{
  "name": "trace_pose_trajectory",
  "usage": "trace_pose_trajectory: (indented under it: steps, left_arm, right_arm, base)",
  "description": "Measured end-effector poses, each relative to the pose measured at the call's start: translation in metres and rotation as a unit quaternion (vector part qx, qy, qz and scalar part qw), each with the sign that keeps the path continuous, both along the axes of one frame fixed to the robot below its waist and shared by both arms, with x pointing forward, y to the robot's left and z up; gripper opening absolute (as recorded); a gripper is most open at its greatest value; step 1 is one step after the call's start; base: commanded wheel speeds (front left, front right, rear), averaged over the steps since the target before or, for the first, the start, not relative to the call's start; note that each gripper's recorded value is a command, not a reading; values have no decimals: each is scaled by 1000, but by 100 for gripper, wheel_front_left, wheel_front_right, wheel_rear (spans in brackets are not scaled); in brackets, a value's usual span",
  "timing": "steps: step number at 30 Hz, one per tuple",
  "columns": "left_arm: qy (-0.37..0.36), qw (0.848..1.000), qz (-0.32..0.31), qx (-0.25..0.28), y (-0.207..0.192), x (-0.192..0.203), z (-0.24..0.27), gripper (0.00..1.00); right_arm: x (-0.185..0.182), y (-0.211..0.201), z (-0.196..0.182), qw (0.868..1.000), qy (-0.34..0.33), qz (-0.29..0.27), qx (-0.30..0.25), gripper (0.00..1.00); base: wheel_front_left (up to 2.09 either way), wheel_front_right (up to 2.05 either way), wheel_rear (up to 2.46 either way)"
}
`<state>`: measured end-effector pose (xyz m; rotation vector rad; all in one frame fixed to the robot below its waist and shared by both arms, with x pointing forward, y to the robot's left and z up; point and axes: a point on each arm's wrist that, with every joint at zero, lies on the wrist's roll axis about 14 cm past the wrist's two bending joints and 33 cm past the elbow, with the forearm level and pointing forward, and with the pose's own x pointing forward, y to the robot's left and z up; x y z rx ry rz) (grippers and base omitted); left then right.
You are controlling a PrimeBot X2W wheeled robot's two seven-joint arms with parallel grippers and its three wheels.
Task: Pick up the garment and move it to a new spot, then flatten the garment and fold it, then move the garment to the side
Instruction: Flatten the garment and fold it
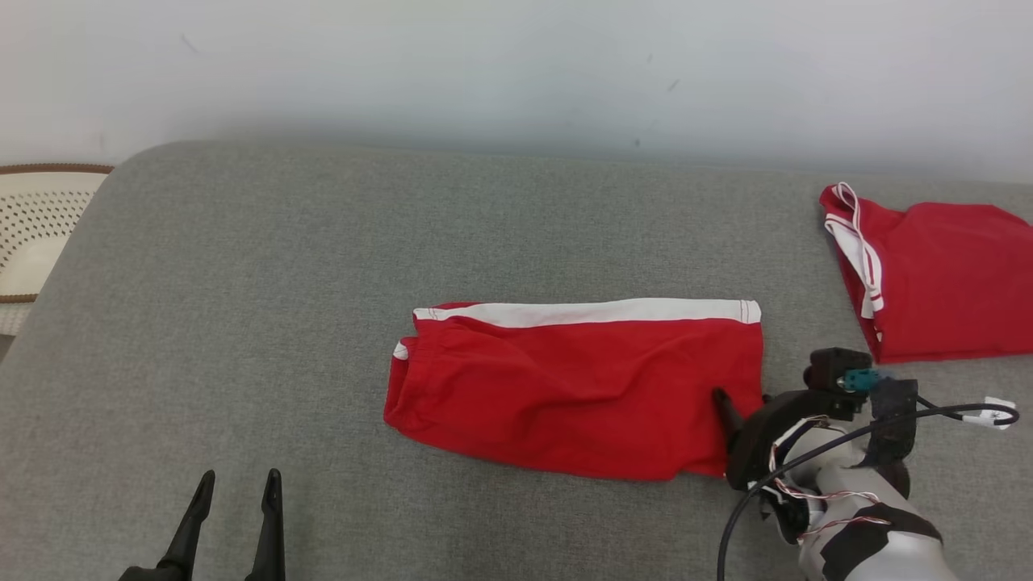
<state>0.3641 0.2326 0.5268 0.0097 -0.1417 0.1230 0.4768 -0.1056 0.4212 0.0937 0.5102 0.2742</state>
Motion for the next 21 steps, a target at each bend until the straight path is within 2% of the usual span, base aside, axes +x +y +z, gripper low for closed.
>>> trace_pose_trajectory:
  steps: [12,13,14,15,21]
  left_arm:
    - [-2,1000,-9,0,-5,5,1,100]
    - [-2,1000,-9,0,-4,5,1,100]
    - [-2,1000,-8,0,-4,5,1,100]
    - [-1,1000,-7,0,-4,5,0,100]
    - [0,1000,0,0,1,2,0,100]
  right_arm:
    - [-13,36,-2,996,48,17,73,100]
    - [-14,39,-2,996,50,22,74,72]
    - [-15,41,-2,995,50,26,77,29]
    - [-15,43,-2,995,50,27,79,0]
    - [-16,32,-3,996,39,23,74,0]
  base:
    - [0,0,0]
    - [0,0,0]
    - [0,0,0]
    - [0,0,0]
    - [0,0,0]
